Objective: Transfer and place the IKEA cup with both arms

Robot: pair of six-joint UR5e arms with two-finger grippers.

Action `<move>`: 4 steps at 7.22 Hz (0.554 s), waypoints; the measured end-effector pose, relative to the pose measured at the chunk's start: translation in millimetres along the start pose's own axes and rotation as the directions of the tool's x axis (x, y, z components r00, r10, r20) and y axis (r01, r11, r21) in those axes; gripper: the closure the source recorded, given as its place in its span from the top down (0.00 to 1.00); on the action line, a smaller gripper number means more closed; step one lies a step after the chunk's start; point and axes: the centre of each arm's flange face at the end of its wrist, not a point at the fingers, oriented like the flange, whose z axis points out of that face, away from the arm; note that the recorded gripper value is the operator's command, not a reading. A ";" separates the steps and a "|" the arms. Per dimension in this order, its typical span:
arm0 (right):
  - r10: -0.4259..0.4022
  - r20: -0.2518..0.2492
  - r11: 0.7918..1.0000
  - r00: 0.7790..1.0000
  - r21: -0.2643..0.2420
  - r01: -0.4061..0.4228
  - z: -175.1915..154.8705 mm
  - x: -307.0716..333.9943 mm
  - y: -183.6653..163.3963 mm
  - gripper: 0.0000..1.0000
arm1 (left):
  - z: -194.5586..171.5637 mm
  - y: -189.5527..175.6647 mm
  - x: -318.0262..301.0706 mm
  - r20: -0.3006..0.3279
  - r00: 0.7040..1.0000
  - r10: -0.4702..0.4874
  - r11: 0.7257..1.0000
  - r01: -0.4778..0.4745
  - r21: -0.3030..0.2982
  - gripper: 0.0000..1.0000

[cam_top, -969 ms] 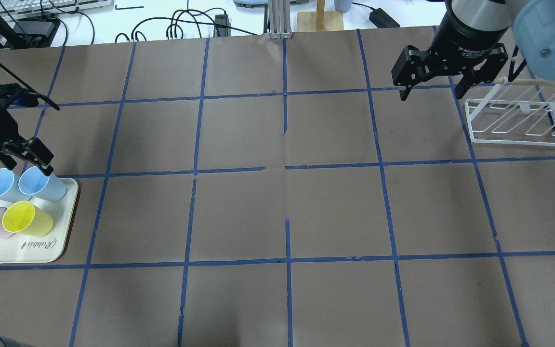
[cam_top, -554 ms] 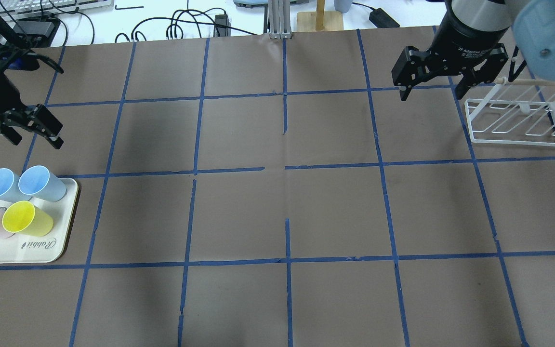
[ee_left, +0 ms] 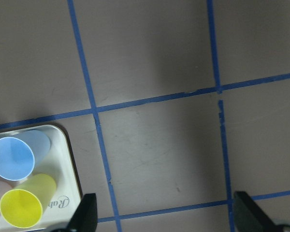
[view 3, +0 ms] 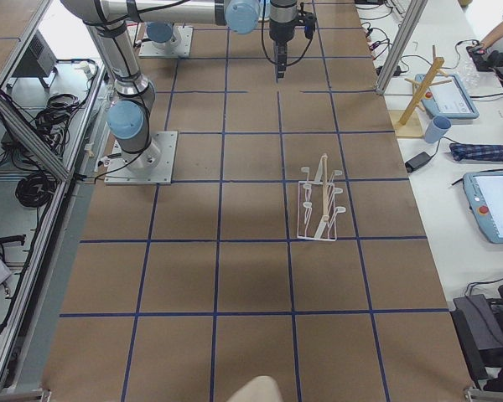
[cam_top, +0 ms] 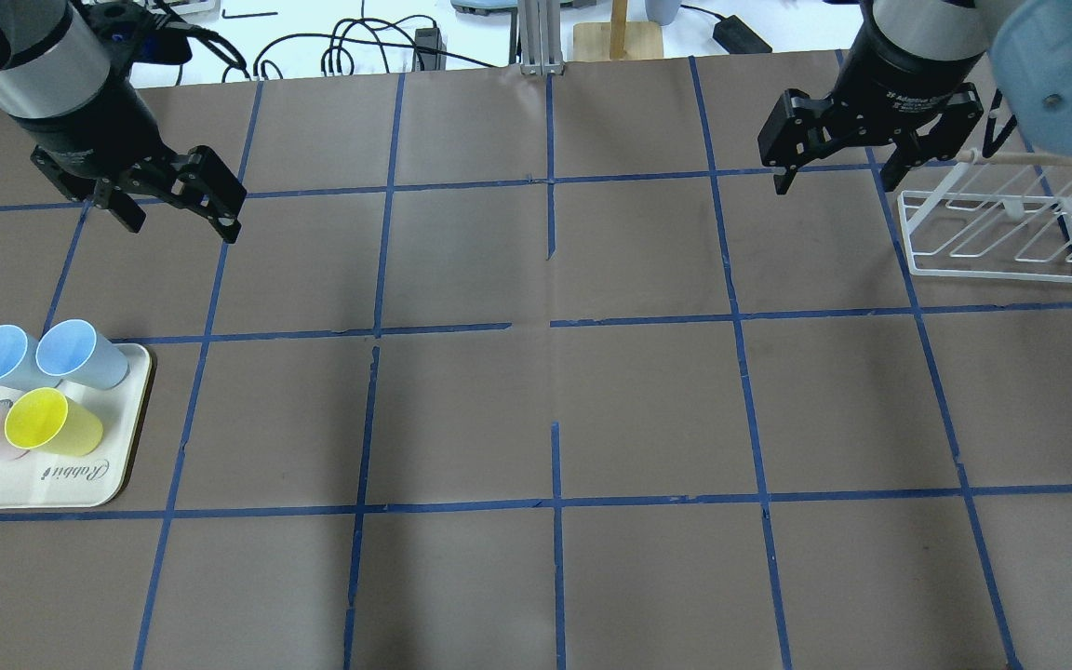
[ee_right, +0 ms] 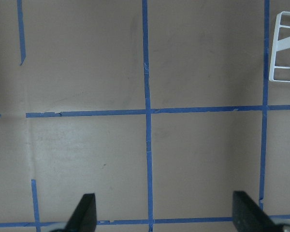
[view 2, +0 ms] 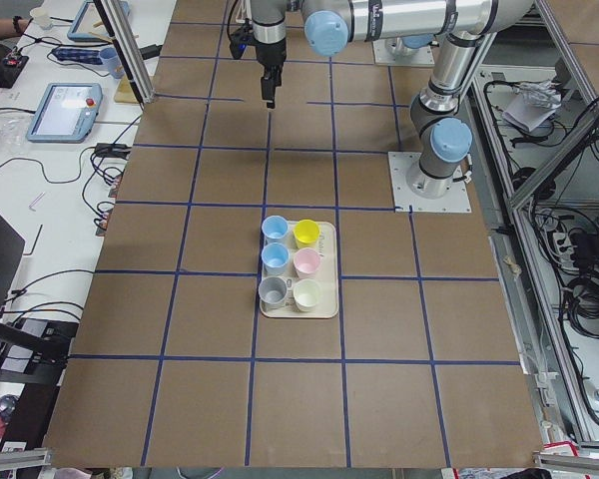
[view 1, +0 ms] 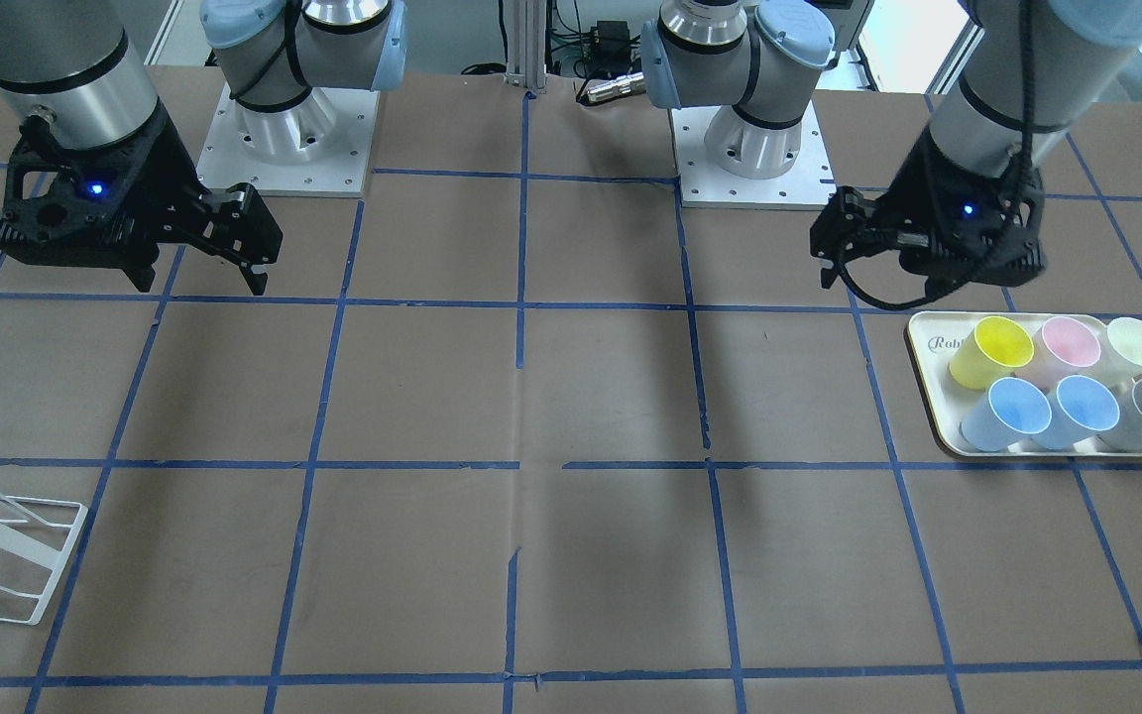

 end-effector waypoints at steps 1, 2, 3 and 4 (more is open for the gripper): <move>0.000 -0.001 1.000 1.000 0.000 0.000 0.1 0.1 0.0 1.00 | -9.2 12.2 17.9 -0.003 0.999 -0.035 0.999 0.035 0.002 1.00; 0.000 -0.001 1.000 1.000 0.001 0.000 -0.1 0.1 -0.1 1.00 | -11.3 18.7 29.7 -0.007 0.997 -0.076 0.997 0.076 -0.003 1.00; 0.000 0.000 1.000 1.000 0.001 0.000 -0.3 0.0 -0.2 1.00 | -9.2 23.3 40.2 -0.008 0.996 -0.084 0.996 0.084 -0.008 1.00; -0.001 0.001 1.000 1.000 0.001 0.001 -0.4 -0.1 -0.2 1.00 | -7.1 27.0 47.6 -0.005 0.997 -0.082 0.997 0.081 -0.012 1.00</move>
